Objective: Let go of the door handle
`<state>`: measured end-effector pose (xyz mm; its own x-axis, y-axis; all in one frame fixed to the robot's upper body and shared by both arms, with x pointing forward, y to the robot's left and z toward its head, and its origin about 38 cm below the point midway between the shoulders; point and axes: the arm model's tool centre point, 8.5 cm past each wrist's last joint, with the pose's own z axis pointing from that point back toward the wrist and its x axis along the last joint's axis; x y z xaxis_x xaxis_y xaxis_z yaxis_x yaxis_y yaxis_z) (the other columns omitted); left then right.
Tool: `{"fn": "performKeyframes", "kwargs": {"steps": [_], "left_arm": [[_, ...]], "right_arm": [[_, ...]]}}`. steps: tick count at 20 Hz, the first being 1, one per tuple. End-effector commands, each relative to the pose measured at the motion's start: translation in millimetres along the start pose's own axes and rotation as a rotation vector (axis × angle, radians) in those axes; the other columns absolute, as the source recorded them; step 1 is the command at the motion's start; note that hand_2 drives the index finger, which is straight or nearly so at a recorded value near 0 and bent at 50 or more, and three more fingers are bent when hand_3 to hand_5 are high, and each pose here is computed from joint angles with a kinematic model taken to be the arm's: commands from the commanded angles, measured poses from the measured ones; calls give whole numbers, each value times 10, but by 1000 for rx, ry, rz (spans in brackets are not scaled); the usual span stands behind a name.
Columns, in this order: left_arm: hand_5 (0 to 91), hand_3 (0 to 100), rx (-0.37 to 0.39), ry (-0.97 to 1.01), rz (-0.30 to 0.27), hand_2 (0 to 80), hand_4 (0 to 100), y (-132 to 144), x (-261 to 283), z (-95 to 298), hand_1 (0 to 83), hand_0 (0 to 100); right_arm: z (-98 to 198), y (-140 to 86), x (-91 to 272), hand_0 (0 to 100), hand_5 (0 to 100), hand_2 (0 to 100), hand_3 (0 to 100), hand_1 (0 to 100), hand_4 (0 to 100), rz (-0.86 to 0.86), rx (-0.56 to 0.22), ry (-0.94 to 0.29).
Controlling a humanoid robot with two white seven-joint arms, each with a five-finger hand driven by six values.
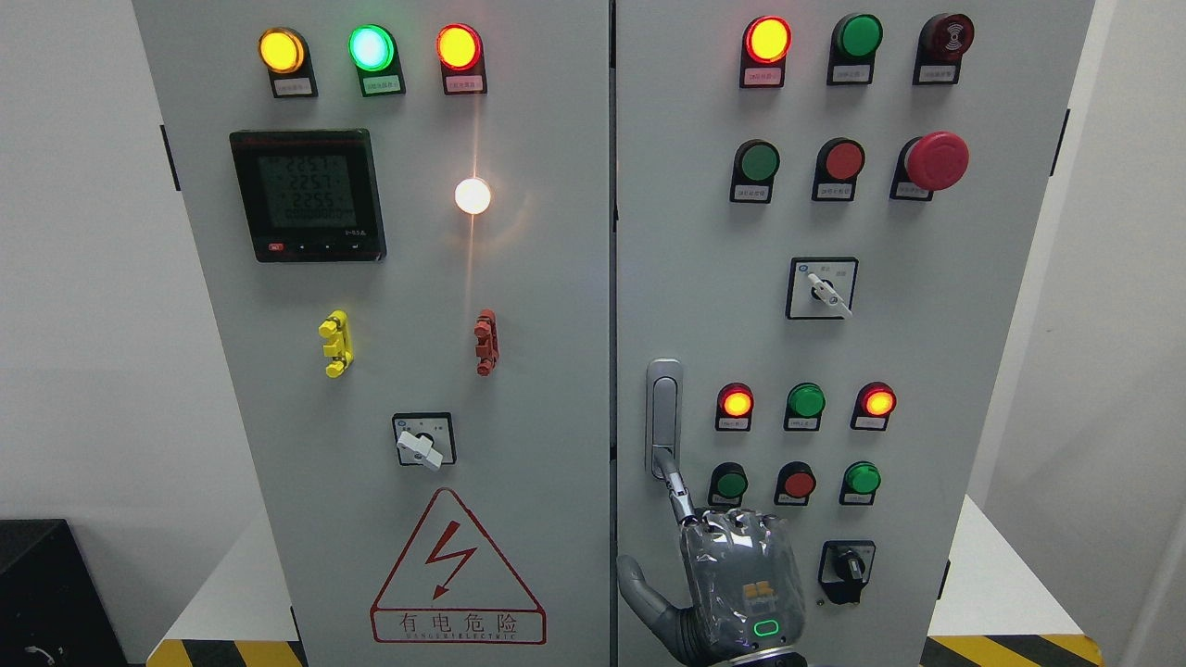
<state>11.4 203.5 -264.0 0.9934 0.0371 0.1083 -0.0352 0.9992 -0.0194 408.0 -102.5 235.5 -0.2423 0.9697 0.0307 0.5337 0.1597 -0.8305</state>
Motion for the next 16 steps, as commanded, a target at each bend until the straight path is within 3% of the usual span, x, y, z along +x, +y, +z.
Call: {"fn": "performKeyframes", "kwargs": {"steps": [1,16], "left_arm": [[0,0,4,3,-3,0,0,11,68,-1,556,120],[0,0,4,3,-3,0,0,11,68,-1,556,120]], "right_arm": [[2,20,-9,311,1000,85,1000,253,1000,0,7,3],[19,81,7,317,1000,104,1000,253,1000,-2,30,-1]]}}
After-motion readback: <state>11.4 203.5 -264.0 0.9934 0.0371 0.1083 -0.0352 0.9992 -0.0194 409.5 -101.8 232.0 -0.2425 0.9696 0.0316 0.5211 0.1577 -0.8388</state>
